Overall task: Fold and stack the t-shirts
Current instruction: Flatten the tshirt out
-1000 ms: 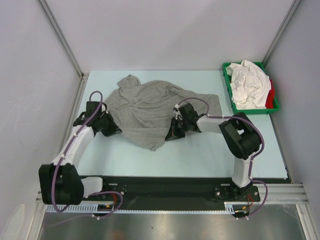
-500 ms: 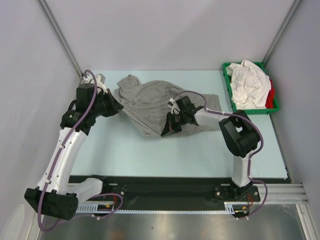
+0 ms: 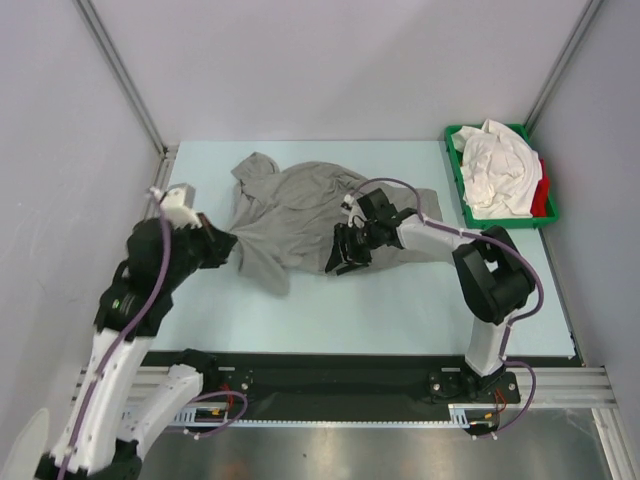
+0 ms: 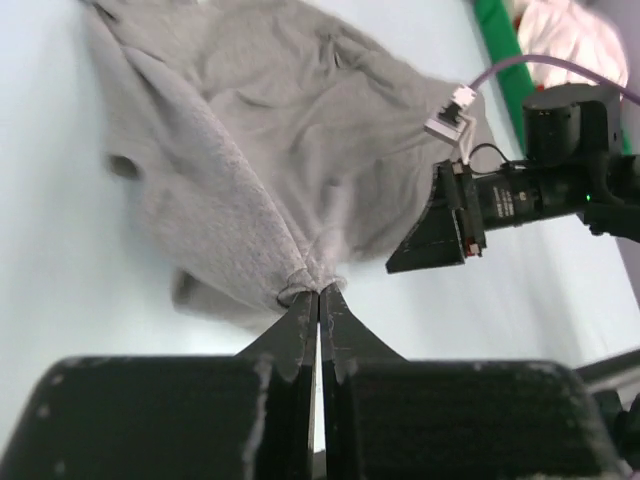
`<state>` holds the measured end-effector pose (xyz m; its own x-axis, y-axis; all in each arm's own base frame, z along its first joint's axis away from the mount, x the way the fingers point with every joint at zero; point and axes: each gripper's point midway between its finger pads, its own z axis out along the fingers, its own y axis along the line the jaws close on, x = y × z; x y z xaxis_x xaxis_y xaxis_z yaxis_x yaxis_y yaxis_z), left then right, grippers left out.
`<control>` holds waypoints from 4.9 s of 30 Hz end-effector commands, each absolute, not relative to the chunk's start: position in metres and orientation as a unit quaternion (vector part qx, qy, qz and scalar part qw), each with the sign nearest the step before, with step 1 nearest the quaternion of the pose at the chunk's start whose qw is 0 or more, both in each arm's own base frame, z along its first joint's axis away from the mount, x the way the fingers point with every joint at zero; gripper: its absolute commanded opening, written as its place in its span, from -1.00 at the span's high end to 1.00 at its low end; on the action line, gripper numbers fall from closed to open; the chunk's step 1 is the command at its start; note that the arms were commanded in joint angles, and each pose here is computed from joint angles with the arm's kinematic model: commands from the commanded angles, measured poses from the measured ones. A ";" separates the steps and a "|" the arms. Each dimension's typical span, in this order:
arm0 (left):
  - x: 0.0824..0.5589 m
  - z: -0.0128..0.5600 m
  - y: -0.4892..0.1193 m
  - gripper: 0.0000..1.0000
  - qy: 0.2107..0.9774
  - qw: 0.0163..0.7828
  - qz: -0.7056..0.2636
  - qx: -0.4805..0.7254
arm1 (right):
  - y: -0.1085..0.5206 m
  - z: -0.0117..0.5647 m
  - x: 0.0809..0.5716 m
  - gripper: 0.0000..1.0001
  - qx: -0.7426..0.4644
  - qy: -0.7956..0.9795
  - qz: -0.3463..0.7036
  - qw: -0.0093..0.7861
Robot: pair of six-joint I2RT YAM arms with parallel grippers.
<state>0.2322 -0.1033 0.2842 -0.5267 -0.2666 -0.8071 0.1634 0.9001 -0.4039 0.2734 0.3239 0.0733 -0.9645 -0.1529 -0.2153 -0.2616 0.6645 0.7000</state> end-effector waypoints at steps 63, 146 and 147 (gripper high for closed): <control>0.326 0.211 -0.085 0.99 0.890 0.430 -0.142 -0.048 | 0.466 0.051 0.223 -0.04 -0.155 0.889 0.409 0.132; 0.296 0.210 -0.064 0.99 0.899 0.408 -0.119 -0.107 | 0.461 0.029 0.218 0.70 -0.294 0.912 0.242 0.156; 0.295 0.209 -0.062 0.99 0.900 0.405 -0.115 -0.110 | 0.460 0.036 0.216 0.87 -0.296 0.909 0.250 0.153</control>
